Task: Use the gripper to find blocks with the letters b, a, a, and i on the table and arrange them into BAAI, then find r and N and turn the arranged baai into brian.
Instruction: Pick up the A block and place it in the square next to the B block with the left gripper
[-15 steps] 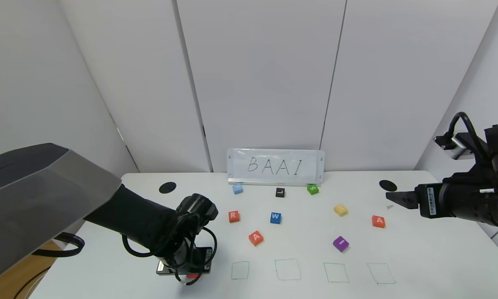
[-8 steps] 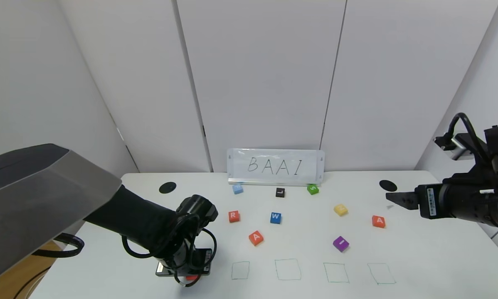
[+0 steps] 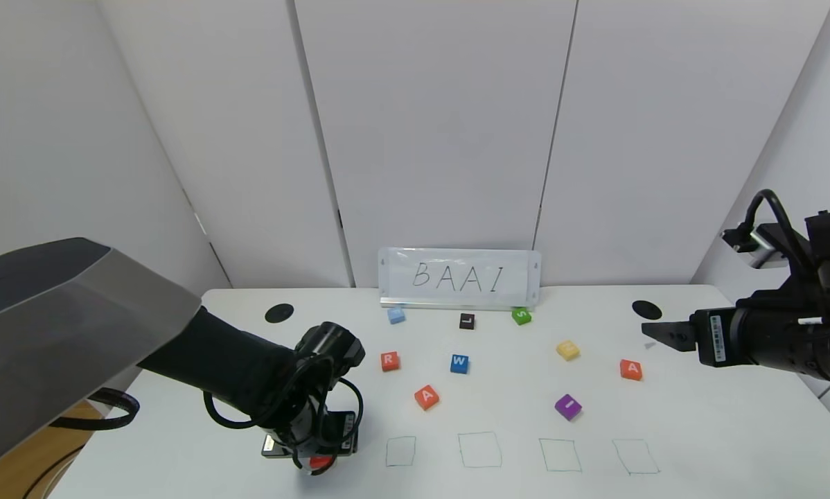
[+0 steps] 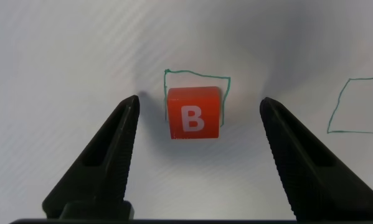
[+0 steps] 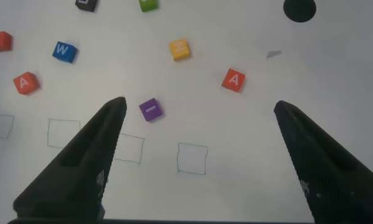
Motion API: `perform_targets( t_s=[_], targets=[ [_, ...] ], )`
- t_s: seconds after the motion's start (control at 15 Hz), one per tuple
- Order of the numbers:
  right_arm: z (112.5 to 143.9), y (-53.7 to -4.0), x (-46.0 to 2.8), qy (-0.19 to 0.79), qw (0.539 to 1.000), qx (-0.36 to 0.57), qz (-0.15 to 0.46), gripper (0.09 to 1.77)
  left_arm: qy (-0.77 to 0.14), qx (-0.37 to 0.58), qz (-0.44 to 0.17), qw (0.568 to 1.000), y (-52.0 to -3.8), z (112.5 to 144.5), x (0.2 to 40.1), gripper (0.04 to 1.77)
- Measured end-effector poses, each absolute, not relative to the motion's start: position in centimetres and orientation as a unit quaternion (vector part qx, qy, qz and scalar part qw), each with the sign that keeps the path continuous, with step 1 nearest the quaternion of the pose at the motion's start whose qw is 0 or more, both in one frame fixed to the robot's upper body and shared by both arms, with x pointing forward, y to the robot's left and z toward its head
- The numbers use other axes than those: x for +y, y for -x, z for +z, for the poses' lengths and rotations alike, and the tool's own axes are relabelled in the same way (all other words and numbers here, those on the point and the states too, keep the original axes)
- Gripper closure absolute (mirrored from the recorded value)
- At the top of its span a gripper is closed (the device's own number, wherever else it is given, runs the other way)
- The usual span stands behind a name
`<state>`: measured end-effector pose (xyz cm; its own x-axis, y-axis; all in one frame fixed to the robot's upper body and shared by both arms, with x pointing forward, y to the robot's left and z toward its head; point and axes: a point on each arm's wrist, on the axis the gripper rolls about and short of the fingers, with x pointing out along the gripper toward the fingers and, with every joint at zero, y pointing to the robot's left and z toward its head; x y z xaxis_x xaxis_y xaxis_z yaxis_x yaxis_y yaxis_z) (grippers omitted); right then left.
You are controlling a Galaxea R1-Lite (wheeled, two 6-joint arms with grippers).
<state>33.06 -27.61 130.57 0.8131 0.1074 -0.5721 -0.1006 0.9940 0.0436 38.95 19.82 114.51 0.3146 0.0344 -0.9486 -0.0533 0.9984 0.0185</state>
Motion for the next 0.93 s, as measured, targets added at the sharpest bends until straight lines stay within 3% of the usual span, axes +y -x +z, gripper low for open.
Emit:
perform_targets(
  t_s=[0.47,0.93],
  targets=[
    [130.8,-32.9,-27.6,-0.007,0.953,0.297,0.056,0.15,0.015,0.573,0.026,0.819,-38.8,115.7,19.9,0.23],
    [130.5,-32.6,-27.0,-0.002,0.951,0.302,0.066,0.15,0.023,0.552,0.027,0.833,-38.5,119.7,20.0,0.15]
  ],
)
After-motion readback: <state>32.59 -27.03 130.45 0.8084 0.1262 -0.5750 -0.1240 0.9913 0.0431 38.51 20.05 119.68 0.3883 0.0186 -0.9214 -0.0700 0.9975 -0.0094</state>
